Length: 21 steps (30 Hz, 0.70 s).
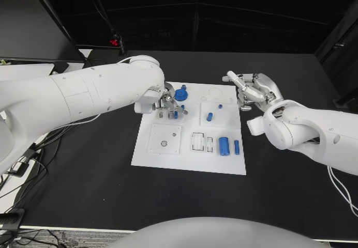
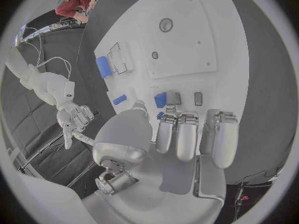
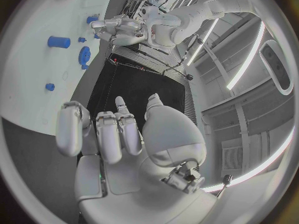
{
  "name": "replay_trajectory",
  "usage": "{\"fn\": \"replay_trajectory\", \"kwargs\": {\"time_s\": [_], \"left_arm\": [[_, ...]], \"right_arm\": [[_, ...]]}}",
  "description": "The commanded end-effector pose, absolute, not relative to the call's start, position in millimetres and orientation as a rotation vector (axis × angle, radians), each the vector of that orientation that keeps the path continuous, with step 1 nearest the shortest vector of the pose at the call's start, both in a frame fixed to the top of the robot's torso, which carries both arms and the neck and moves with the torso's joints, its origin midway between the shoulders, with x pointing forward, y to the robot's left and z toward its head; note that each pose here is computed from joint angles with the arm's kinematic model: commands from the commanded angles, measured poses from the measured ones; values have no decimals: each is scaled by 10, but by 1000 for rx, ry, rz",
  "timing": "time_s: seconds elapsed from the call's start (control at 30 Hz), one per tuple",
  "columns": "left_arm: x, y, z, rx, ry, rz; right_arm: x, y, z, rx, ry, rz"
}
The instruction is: Assemble the parts on the task board
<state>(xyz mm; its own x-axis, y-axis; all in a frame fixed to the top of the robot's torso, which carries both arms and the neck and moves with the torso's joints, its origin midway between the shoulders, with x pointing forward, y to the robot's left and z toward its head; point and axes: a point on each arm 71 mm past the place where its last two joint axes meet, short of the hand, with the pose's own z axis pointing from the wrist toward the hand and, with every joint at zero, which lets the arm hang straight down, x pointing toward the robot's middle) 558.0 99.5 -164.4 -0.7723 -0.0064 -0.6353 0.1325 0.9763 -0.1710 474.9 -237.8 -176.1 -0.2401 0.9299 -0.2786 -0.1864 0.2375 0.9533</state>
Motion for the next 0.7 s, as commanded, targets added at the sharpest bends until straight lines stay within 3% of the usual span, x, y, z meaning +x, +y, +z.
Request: {"fn": "replay_trajectory", "kwargs": {"time_s": [0.03,0.7], "left_arm": [[5573,985,-1647,108,2454,-261],[5581,960,-1661,106,2452,-266]], "right_arm": [[4746,-2370,-1751,761,1392,1269],[4753,-2366,-1759,767,1399,1262]]}}
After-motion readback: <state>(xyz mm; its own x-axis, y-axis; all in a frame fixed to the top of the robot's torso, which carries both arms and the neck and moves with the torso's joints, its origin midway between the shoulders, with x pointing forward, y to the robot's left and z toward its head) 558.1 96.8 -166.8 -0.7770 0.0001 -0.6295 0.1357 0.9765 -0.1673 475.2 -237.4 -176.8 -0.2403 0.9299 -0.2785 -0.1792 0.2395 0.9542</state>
